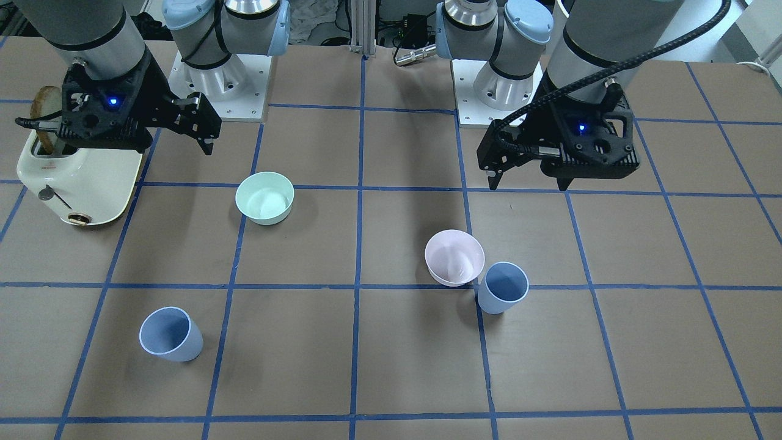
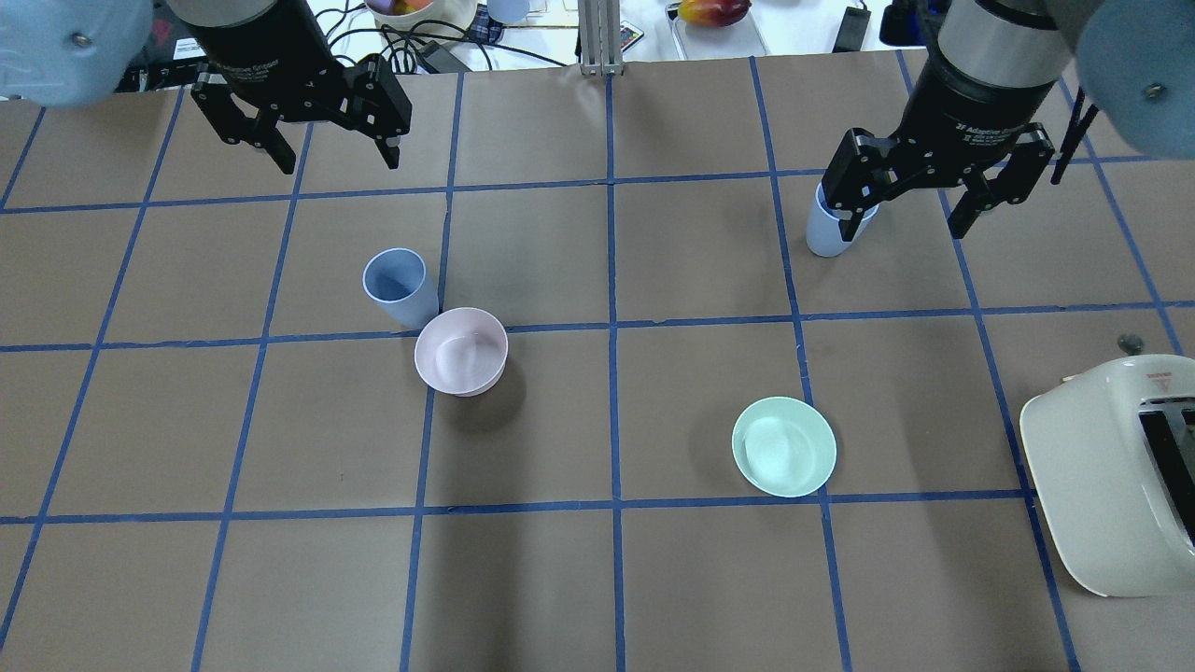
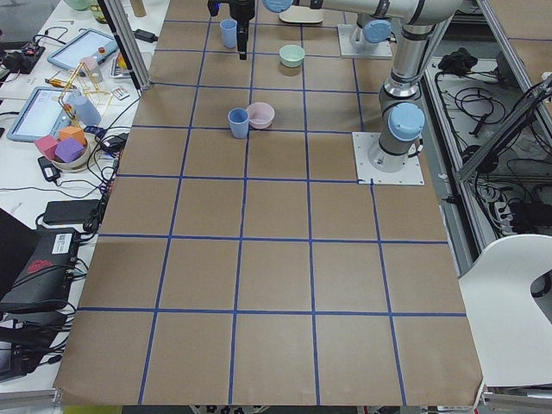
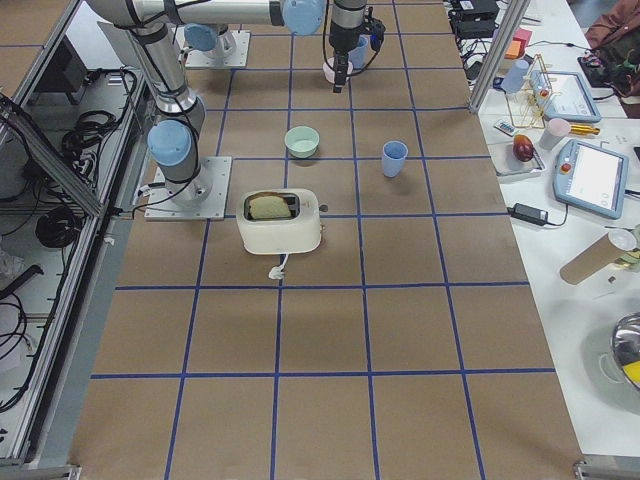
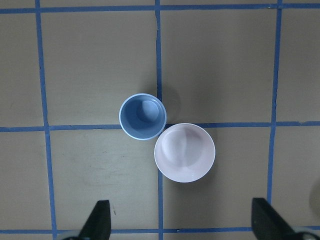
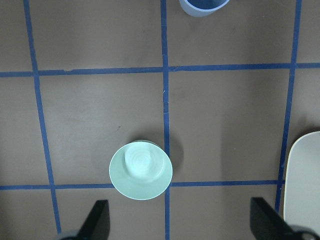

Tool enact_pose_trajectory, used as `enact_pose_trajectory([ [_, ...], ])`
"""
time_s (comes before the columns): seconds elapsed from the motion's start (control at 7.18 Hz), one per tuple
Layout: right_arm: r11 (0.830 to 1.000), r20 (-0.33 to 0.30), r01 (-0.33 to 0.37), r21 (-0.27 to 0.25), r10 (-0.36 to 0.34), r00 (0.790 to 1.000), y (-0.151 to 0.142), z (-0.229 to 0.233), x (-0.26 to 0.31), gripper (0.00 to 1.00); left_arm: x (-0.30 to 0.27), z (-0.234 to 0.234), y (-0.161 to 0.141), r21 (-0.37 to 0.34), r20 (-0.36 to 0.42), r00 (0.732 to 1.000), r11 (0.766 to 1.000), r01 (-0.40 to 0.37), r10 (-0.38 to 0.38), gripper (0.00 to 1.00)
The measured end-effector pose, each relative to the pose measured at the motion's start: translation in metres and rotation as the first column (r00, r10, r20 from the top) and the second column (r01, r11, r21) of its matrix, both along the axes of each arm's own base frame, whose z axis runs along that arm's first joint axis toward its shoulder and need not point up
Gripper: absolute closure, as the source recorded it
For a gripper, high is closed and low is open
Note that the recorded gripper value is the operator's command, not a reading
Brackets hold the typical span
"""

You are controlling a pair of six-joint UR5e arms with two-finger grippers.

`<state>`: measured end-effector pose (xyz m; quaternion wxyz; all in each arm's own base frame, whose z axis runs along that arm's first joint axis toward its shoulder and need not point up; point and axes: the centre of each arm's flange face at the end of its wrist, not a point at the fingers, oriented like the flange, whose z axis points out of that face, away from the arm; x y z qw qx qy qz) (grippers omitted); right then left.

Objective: Stack blue cups with both arms

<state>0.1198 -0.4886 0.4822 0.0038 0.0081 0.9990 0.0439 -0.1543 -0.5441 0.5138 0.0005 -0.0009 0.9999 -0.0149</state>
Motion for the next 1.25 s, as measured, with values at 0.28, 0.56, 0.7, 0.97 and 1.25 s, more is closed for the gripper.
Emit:
enact_pose_trajectory([
  [0.28, 1.000, -0.004, -0.001, 0.009, 0.001, 1.000, 0.0023, 0.0006, 0.0002, 0.00, 0.0000, 0.0013, 0.0010, -0.001, 0.000, 1.000, 1.000, -0.001, 0.001, 0.00],
  [0.56, 1.000, -0.005, -0.001, 0.009, 0.002, 1.000, 0.0025, 0.0019, 0.0003, 0.00, 0.0001, 0.0020, 0.0019, -0.001, 0.000, 1.000, 1.000, -0.001, 0.001, 0.00],
  [0.7, 1.000, -0.006, 0.000, 0.011, 0.001, 1.000, 0.0035, 0.0027, 0.0003, 0.00, 0.0000, 0.0019, 0.0018, -0.001, 0.000, 1.000, 1.000, -0.001, 0.001, 0.00],
  [0.97, 1.000, -0.007, 0.000, 0.006, 0.000, 1.000, 0.0025, 0.0062, 0.0001, 0.00, 0.0001, 0.0027, 0.0024, -0.002, 0.000, 1.000, 1.000, -0.002, 0.002, 0.00],
  [1.25, 1.000, -0.001, 0.000, -0.001, 0.000, 1.000, -0.0003, 0.0104, 0.0008, 0.00, 0.0003, 0.0035, 0.0032, -0.002, 0.002, 1.000, 1.000, -0.002, 0.002, 0.00],
])
